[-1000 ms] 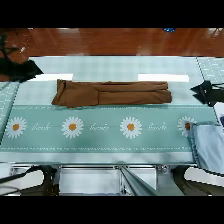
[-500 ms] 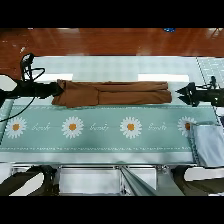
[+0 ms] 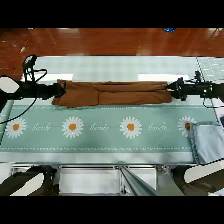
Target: Fold the shirts.
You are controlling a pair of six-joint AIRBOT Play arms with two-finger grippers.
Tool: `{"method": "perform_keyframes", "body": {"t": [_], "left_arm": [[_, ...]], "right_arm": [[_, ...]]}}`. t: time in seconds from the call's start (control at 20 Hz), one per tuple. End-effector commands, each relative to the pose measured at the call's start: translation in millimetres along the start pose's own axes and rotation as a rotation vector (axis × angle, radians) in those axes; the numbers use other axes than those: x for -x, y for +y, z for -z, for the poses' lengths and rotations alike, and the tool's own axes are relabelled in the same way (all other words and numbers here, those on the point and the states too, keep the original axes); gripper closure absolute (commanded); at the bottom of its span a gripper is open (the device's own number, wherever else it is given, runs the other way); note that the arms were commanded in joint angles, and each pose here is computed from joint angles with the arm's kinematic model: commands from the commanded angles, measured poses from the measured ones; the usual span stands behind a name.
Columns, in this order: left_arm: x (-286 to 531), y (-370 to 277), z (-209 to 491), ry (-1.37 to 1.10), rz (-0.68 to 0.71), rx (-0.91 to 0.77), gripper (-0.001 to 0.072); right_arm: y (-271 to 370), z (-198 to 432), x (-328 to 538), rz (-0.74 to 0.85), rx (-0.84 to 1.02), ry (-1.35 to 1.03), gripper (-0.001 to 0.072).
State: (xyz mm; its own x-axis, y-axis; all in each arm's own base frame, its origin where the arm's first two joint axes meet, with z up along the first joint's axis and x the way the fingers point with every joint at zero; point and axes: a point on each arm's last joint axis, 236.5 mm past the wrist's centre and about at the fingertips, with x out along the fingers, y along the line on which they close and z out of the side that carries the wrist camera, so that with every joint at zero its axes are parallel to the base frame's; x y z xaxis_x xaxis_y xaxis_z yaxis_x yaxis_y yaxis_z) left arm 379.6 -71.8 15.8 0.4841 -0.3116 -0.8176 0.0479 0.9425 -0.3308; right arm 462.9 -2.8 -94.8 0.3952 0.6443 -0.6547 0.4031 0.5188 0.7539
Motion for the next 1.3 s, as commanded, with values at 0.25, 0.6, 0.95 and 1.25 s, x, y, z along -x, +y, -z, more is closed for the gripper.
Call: {"method": "perform_keyframes", "body": {"t": [0.25,0.6,0.95,1.25], "left_arm": [[0,-1,-1,-0.005,0.005,0.004,0.0199],[0,-16,1,0.005,0.065,0.040,0.0689],[-38,-142,7,0.074,0.314,-0.121,0.0693],[-120,-296,82,0.347,0.462,-0.327,0.0693]], "right_arm": [[26,39,-41,0.043,0.173,0.151,0.0686],[99,44,32,0.048,0.414,0.040,0.0688],[135,133,127,0.134,0.575,-0.102,0.0688],[141,222,171,0.080,0.567,-0.192,0.0688]]}}
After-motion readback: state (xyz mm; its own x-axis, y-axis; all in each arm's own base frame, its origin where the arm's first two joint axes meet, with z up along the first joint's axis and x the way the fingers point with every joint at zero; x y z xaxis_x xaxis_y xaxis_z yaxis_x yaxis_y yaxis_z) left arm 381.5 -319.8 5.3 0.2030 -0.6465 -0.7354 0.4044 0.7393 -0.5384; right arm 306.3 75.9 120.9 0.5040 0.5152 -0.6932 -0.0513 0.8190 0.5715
